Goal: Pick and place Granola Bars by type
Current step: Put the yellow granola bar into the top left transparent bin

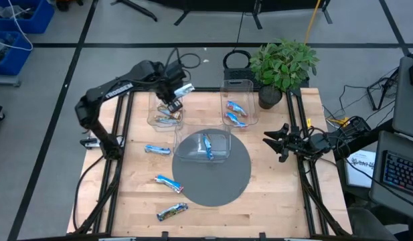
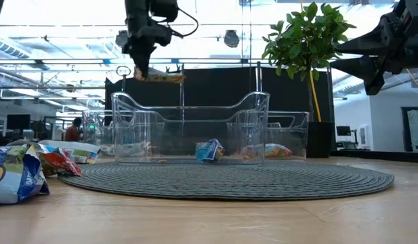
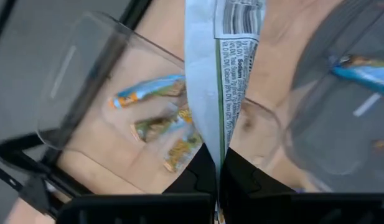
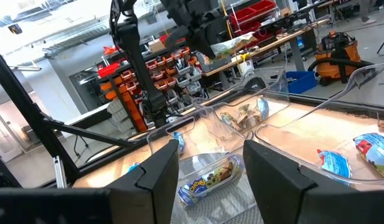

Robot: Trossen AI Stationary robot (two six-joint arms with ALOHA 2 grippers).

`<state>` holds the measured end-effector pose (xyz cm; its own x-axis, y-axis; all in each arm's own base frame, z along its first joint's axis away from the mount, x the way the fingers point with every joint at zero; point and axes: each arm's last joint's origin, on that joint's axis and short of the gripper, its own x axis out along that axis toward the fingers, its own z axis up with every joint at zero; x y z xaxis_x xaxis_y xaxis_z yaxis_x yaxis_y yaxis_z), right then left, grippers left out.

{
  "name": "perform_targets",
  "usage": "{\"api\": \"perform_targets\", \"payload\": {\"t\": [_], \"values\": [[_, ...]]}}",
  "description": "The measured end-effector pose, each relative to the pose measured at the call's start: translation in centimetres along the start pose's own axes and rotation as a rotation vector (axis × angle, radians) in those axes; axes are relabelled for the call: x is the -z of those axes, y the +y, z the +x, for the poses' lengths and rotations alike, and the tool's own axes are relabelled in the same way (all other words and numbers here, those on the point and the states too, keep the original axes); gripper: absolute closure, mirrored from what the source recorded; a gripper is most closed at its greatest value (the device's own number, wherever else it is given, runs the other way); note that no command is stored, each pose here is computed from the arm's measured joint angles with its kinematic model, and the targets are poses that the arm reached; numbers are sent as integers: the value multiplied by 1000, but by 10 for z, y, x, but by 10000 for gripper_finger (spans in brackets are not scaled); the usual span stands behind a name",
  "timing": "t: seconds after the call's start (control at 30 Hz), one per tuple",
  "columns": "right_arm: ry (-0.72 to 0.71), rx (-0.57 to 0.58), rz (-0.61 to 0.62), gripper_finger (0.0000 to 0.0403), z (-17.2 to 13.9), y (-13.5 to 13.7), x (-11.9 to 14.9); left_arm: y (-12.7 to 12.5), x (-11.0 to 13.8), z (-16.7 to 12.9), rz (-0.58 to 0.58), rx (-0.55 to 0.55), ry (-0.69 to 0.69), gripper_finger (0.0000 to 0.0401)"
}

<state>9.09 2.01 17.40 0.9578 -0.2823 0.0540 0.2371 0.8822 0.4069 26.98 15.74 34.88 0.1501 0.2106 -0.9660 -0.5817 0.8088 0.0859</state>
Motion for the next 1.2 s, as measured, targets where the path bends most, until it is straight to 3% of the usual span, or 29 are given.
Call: {"api": "perform_targets", "payload": {"t": [0.57,0.9,1.2], "values": [[0,0,0,232,0,0,0,37,58,39,748,-146,-58,396],[0,0,0,232,0,0,0,53,73,68,881,-172,-25,397],[0,0,0,232,0,0,0,58,76,87,874,-196,-48,397]]}}
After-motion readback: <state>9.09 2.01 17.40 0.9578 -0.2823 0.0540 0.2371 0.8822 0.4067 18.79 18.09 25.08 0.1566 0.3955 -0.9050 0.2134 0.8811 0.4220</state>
